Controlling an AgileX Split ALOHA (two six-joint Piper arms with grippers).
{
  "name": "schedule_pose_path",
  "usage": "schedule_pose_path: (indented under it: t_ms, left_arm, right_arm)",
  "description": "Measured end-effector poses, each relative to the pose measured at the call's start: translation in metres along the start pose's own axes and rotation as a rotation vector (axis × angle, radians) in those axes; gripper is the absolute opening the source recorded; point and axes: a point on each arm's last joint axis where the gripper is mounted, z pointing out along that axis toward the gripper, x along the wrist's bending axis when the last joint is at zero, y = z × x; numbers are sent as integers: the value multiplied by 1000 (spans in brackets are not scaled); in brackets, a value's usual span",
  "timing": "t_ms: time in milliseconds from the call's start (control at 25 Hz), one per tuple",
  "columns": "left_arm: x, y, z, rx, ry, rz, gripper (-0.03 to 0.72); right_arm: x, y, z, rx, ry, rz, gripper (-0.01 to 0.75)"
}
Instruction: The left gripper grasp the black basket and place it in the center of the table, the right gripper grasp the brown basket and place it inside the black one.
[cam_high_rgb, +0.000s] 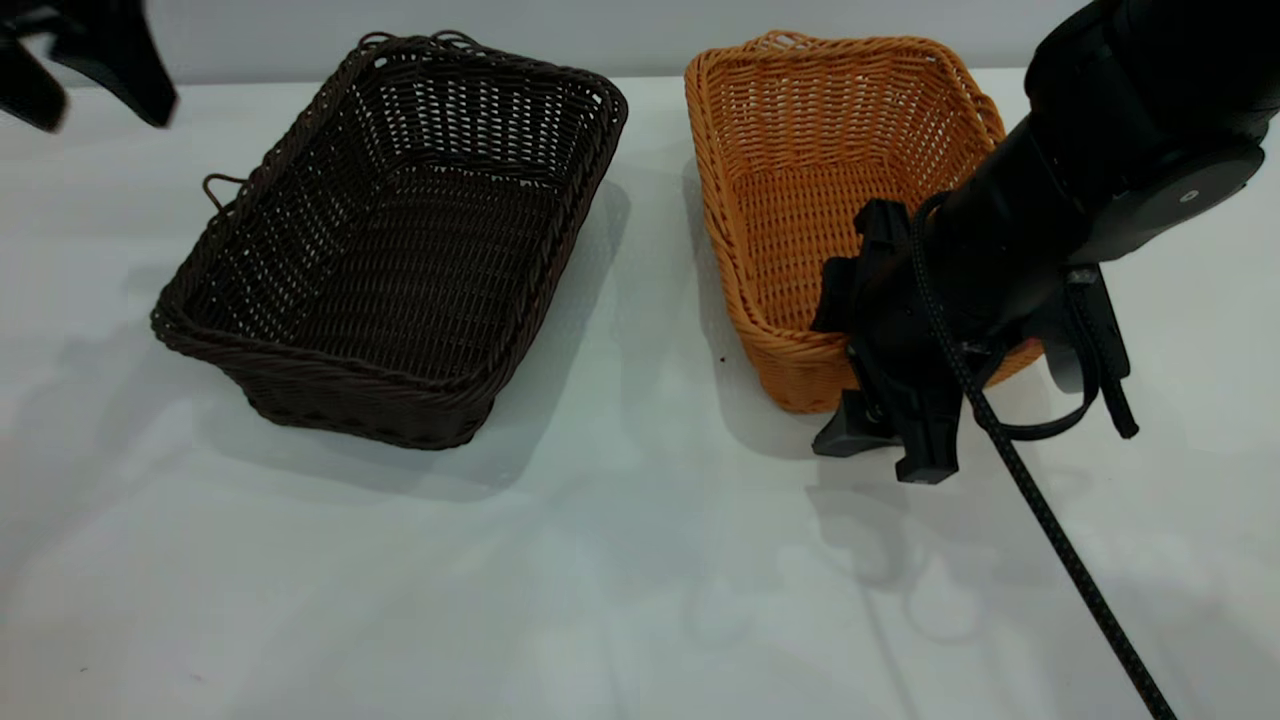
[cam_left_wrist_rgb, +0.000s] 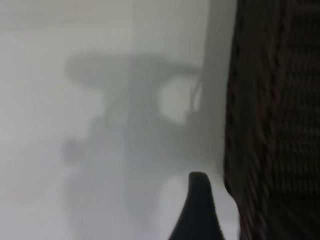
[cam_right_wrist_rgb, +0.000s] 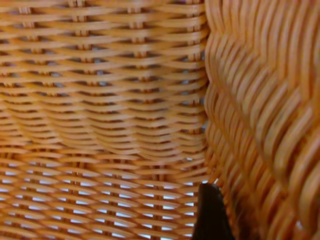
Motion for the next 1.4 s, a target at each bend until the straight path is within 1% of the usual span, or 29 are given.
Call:
schedule_pose_path:
  t_ms: [120,360,480,560,640,680,760,800,840,880,920,960,1080,1240,1400]
  left_arm:
    - [-2,10,27,20,-4,9,538]
    - [-28,19,77,58,-26,79,538]
    - [-27,14,97,83,-23,79,538]
    - [-26,10,109,95,-19,78,525]
    - [-25,6,117,103,-17,76,484]
    - [-25,5,119,106,-17,76,455]
    - [-25,6,119,100,-16,76,359]
    - [-25,6,119,100,-16,76,311]
    - [-24,7,119,98,-15,75,249]
    - [-24,7,119,97,-14,75,187]
    - [-23,7,119,97,-14,74,127]
    - [-23,7,119,97,-14,73,91]
    - [-23,7,119,98,-15,78,76]
    - [-23,6,119,105,-3,117,76]
    - [-22,7,118,110,-2,274,74]
  right_arm:
    - [0,1,0,-6,1,3,419]
    - [0,1,0,-9,2,3,395]
    - [0,1,0,-15,3,3,377]
    - [0,2,0,-22,4,3,351]
    - [1,3,0,-29,6,3,304]
    - [1,3,0,-32,7,4,262]
    - [1,3,0,-34,9,3,190]
    - [1,3,0,-35,9,4,136]
    - [1,3,0,-35,9,2,99]
    - [2,3,0,-34,10,-2,77]
    - [2,3,0,-35,10,-4,75]
    - [2,3,-1,-34,12,-11,74]
    - [9,9,-6,-35,31,-57,73]
    - [30,30,-26,-40,97,-159,71]
    - [53,63,-50,22,184,-321,71]
